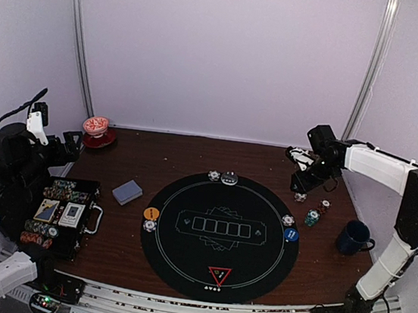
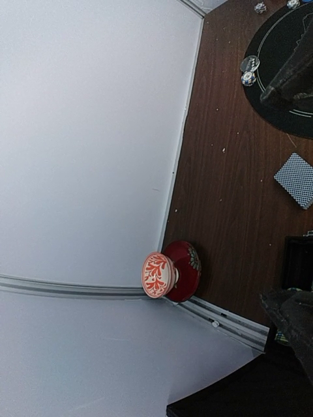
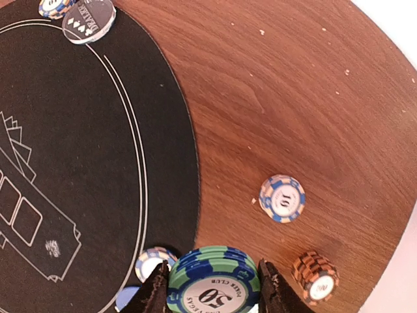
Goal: Distribute texas hold em gaming equipment
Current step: Pick up the pile of poker chips from the pile of poker chips, then place the poker chips pile in the small blind area.
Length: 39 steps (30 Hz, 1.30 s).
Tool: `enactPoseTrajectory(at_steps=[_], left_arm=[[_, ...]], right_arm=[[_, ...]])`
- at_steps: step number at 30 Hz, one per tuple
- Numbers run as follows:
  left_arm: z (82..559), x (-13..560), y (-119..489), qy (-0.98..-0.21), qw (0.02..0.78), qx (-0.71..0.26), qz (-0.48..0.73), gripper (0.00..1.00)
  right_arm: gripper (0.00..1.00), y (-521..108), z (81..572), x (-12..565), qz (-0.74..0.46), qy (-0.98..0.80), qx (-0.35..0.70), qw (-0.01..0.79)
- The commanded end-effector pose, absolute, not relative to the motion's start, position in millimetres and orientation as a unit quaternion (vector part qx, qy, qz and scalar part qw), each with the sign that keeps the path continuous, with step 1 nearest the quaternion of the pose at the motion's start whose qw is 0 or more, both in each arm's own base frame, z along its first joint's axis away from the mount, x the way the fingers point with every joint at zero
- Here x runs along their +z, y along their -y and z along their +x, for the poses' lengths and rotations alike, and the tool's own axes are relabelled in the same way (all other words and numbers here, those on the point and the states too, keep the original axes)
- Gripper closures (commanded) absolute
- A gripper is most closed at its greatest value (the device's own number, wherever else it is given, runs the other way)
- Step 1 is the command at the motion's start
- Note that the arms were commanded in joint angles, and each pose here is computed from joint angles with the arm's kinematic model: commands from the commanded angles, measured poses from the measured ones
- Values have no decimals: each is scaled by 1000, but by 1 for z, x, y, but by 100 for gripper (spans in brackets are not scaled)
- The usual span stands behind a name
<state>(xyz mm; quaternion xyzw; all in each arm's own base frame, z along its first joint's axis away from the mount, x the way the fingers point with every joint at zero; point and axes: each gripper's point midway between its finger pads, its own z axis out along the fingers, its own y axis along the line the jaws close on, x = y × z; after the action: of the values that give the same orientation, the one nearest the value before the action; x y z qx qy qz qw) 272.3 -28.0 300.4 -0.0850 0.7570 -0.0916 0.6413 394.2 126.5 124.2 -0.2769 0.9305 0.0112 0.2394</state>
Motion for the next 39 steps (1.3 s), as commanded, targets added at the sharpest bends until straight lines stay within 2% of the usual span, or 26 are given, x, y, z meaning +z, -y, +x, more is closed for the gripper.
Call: enactPoseTrajectory(at_steps=[1, 8, 18, 39], left_arm=[[274, 311, 26, -741, 659, -94, -90, 2], [275, 311, 26, -741, 659, -94, -91, 2], [273, 312, 25, -738, 662, -93, -91, 2], [273, 312, 25, -738, 662, -94, -91, 2]], right_arm=[[68, -140, 400, 104, -273, -935, 1, 225], [67, -161, 397, 77, -295, -930, -12, 220], [67, -159, 390, 41, -305, -934, -22, 186], [67, -148, 379, 26, -309, -936, -38, 166]])
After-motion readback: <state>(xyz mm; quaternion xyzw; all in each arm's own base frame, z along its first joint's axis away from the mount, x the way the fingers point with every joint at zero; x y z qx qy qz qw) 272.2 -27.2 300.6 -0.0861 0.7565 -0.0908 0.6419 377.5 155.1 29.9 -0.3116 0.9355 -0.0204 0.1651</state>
